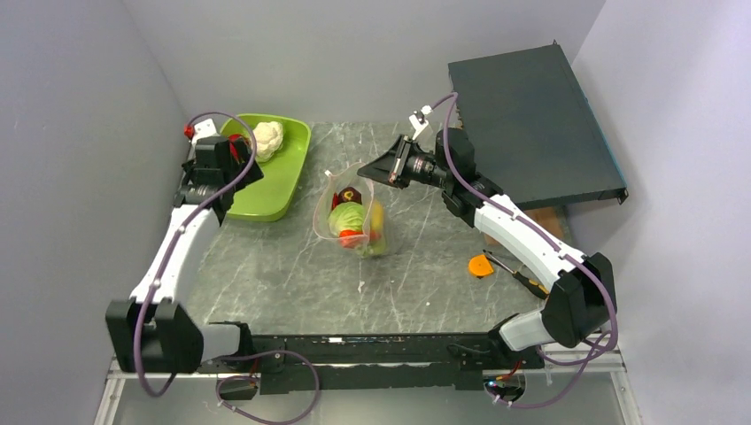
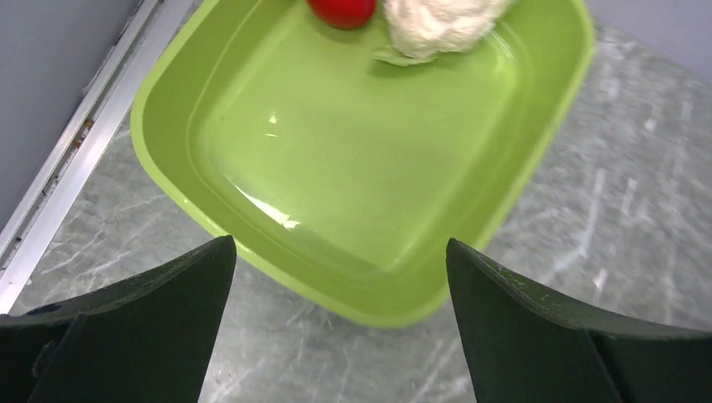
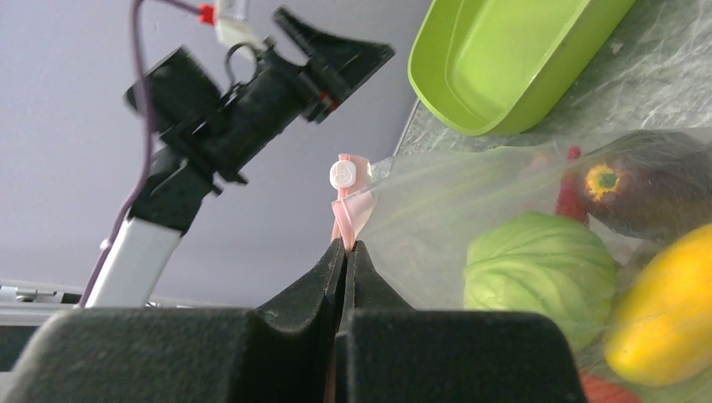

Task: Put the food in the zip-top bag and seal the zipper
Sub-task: Pick up the fake fruit from the bin, then place the fake fruit in the zipper food storage bag.

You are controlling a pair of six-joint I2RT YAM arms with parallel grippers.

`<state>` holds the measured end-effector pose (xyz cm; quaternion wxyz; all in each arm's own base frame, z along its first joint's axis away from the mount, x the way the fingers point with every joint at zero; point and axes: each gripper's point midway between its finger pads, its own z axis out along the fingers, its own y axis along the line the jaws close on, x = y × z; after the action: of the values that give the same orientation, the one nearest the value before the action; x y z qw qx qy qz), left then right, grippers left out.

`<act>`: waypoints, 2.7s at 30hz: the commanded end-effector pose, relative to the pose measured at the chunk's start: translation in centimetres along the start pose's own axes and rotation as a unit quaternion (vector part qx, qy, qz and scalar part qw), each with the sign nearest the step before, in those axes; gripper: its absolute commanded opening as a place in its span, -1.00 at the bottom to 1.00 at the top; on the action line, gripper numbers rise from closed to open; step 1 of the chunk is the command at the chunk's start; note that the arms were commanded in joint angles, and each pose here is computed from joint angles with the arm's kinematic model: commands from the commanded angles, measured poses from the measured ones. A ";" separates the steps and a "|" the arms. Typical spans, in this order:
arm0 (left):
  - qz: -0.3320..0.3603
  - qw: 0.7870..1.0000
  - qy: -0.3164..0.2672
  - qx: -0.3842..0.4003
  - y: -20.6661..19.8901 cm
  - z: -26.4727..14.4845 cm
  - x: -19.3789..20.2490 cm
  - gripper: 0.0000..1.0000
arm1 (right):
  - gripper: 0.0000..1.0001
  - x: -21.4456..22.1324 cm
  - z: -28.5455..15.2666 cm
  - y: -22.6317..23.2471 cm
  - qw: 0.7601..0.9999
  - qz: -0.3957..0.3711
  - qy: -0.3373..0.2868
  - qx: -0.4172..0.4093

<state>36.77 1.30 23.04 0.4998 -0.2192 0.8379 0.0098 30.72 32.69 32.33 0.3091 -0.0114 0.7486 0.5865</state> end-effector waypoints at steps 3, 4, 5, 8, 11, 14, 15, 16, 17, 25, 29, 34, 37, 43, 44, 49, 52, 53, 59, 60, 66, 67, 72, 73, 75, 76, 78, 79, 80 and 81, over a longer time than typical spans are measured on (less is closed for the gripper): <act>-0.039 0.996 -0.048 -0.059 2.8 7.6 -3.1 0.99 | -1.00 -1.1 -1.6 3.9 0.998 -0.032 -0.022 -0.049; -0.039 0.996 -0.052 -0.067 3.3 8.8 -3.4 0.99 | -1.00 -1.1 -1.7 4.0 0.998 -0.033 -0.022 -0.051; -0.035 0.995 -0.062 -0.071 3.5 9.8 -3.9 0.99 | -1.00 -1.1 -1.8 4.0 0.998 -0.033 -0.021 -0.051; -0.016 0.993 -0.094 -0.062 3.2 12.9 -5.1 0.99 | -1.00 -1.0 -2.0 4.2 0.998 -0.033 -0.020 -0.053; -0.012 0.993 -0.103 -0.050 2.7 15.8 -5.5 0.99 | -1.00 -0.8 -2.3 4.6 0.998 -0.035 -0.017 -0.054; -0.047 0.994 -0.088 -0.039 2.6 18.8 -5.4 0.99 | -1.00 -0.6 -2.8 5.0 0.998 -0.037 -0.014 -0.055; -0.060 0.994 -0.081 -0.029 2.4 19.7 -5.1 0.99 | -1.00 -0.6 -3.0 5.1 0.998 -0.038 -0.014 -0.054; -0.074 0.994 -0.080 -0.016 2.1 20.5 -5.0 0.99 | -1.00 -0.5 -3.2 5.1 0.998 -0.040 -0.015 -0.053; -0.085 0.993 -0.077 -0.004 1.9 21.3 -4.8 0.99 | -1.00 -0.4 -3.4 5.2 0.998 -0.041 -0.015 -0.051; -0.129 0.991 -0.043 -0.017 2.3 26.2 -2.1 0.97 | -1.00 0.0 -5.3 5.6 0.997 -0.058 -0.027 -0.041; -0.153 0.987 -0.041 -0.008 1.8 27.3 -1.7 0.96 | -1.00 0.2 -5.8 5.6 0.997 -0.063 -0.030 -0.038; -0.160 0.986 -0.055 -0.008 1.9 28.2 -1.9 0.93 | -1.00 0.7 -6.1 5.9 0.997 -0.056 -0.021 -0.044; -0.153 0.987 -0.049 -0.002 1.6 28.8 -1.6 0.78 | -1.00 0.7 -6.4 6.1 0.997 -0.058 -0.027 -0.045; -0.127 0.991 -0.050 0.011 1.3 28.0 -2.2 0.05 | -1.00 0.7 -6.2 6.0 0.997 -0.052 -0.023 -0.046; -0.122 0.991 -0.053 0.012 1.3 27.6 -2.4 -0.01 | -1.00 0.7 -6.2 6.1 0.997 -0.052 -0.023 -0.049; -0.083 0.995 -0.048 0.001 1.8 24.5 -3.5 -0.30 | -1.00 0.2 -5.6 5.7 0.997 -0.059 -0.026 -0.041; -0.065 0.996 -0.054 0.015 1.6 21.7 -3.9 -0.40 | -1.00 0.0 -5.0 5.4 0.997 -0.065 -0.021 -0.038; -0.063 0.997 -0.051 0.017 1.7 20.7 -3.9 -0.41 | -1.00 -0.1 -4.7 5.2 0.997 -0.064 -0.020 -0.036; -0.076 0.996 -0.004 0.054 0.7 14.1 -2.8 -0.46 | -1.00 -0.3 -3.5 4.0 0.998 -0.056 -0.016 -0.026; -0.085 0.994 -0.002 0.072 0.1 12.4 -3.0 -0.45 | -1.00 -0.4 -3.4 3.9 0.998 -0.056 -0.017 -0.025; -0.125 0.965 0.045 0.226 -4.7 4.2 -1.0 -0.47 | -1.00 -1.0 -2.9 3.1 0.997 -0.067 -0.026 -0.007; -0.127 0.957 0.047 0.255 -5.6 2.8 -0.7 -0.48 | -1.00 -0.9 -2.8 2.6 0.997 -0.067 -0.024 0.002; -0.080 0.933 0.025 0.350 -8.3 -4.6 0.8 -0.47 | -1.00 -1.2 -2.5 1.4 0.996 -0.075 -0.028 0.026; -0.069 0.930 0.022 0.360 -8.5 -5.8 1.2 -0.47 | -1.00 -1.2 -2.4 1.3 0.996 -0.076 -0.030 0.028; -0.054 0.923 0.010 0.381 -8.6 -8.1 1.7 -0.47 | -1.00 -1.4 -2.3 1.2 0.996 -0.077 -0.032 0.030; -0.047 0.917 0.006 0.395 -8.8 -9.2 1.9 -0.47 | -1.00 -1.4 -2.2 1.0 0.996 -0.076 -0.032 0.031; -0.033 0.904 -0.006 0.426 -9.1 -11.7 2.2 -0.47 | -1.00 -1.4 -2.0 0.9 0.996 -0.076 -0.031 0.033; -0.027 0.898 -0.009 0.438 -9.1 -12.7 2.4 -0.47 | -1.00 -1.4 -1.9 0.7 0.996 -0.075 -0.031 0.033; -0.021 0.893 -0.011 0.449 -9.2 -13.7 2.6 -0.47 | -1.00 -1.5 -1.8 0.6 0.996 -0.075 -0.031 0.034; -0.014 0.887 -0.015 0.461 -9.3 -14.7 2.7 -0.48 | -1.00 -1.5 -1.7 0.4 0.996 -0.074 -0.030 0.037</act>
<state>30.20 -9.52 28.15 0.5476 -0.0487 0.7597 -0.3473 29.77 30.71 30.81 0.3310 -0.0282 0.7810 0.5288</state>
